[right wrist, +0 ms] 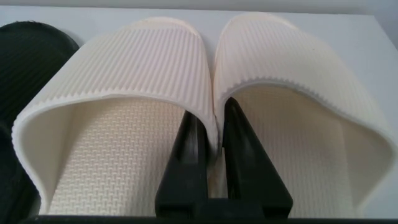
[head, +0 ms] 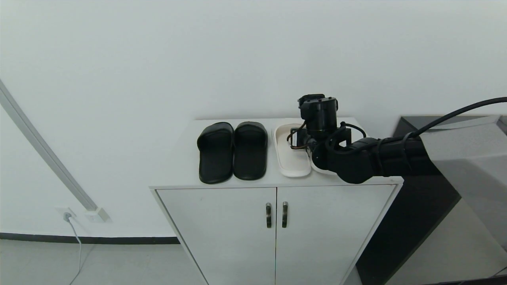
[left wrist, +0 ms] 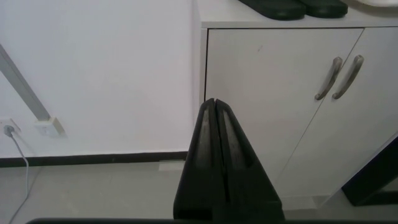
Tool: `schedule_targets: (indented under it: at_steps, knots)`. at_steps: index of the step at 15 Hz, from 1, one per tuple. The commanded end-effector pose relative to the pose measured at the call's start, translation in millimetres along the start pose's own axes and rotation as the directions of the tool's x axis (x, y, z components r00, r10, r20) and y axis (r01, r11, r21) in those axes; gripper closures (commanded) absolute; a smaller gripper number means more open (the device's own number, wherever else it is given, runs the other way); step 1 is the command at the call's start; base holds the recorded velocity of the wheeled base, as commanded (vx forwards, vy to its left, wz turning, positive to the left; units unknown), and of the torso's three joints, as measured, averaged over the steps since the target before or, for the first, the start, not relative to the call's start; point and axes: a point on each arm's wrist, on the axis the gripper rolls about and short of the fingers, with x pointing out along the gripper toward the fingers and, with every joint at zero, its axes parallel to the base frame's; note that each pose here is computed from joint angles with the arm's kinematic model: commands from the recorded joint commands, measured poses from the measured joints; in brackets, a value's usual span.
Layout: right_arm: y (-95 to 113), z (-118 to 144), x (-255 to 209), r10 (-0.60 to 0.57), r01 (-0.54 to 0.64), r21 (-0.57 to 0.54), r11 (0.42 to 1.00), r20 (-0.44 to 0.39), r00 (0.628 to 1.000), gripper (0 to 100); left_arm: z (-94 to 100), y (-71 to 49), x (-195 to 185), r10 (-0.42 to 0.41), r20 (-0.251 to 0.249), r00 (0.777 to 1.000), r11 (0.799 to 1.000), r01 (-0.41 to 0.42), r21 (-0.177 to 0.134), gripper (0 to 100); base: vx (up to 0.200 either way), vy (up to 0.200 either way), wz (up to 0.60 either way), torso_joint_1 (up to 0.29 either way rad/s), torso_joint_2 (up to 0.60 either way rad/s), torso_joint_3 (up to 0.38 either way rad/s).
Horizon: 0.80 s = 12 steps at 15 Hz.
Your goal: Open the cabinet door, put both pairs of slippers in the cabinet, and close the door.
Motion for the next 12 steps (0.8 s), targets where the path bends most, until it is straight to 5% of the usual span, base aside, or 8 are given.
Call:
schedule_targets:
  at_steps: [1,6,12]
  knots:
    - [-12,21,-29,0.038,-0.039,0.013,0.999,0.016,0.999,100,0.0,0.0,0,-0.001,-0.001,1.000,1.000,0.001,0.001,100,0.000,0.000,0.00,0.000,0.00,0.000]
    - [-46,28,-93,0.264,-0.264,-0.002,0.965,-0.034,0.964,100,0.2,0.0,0,0.001,0.000,1.000,1.000,-0.001,-0.002,100,0.000,0.000,0.00,0.000,0.00,0.000]
    - [-75,12,-166,0.561,-0.565,-0.024,0.825,-0.089,0.823,100,0.2,0.0,0,0.001,0.000,1.000,1.000,-0.001,-0.002,100,0.000,0.000,0.00,0.000,0.00,0.000]
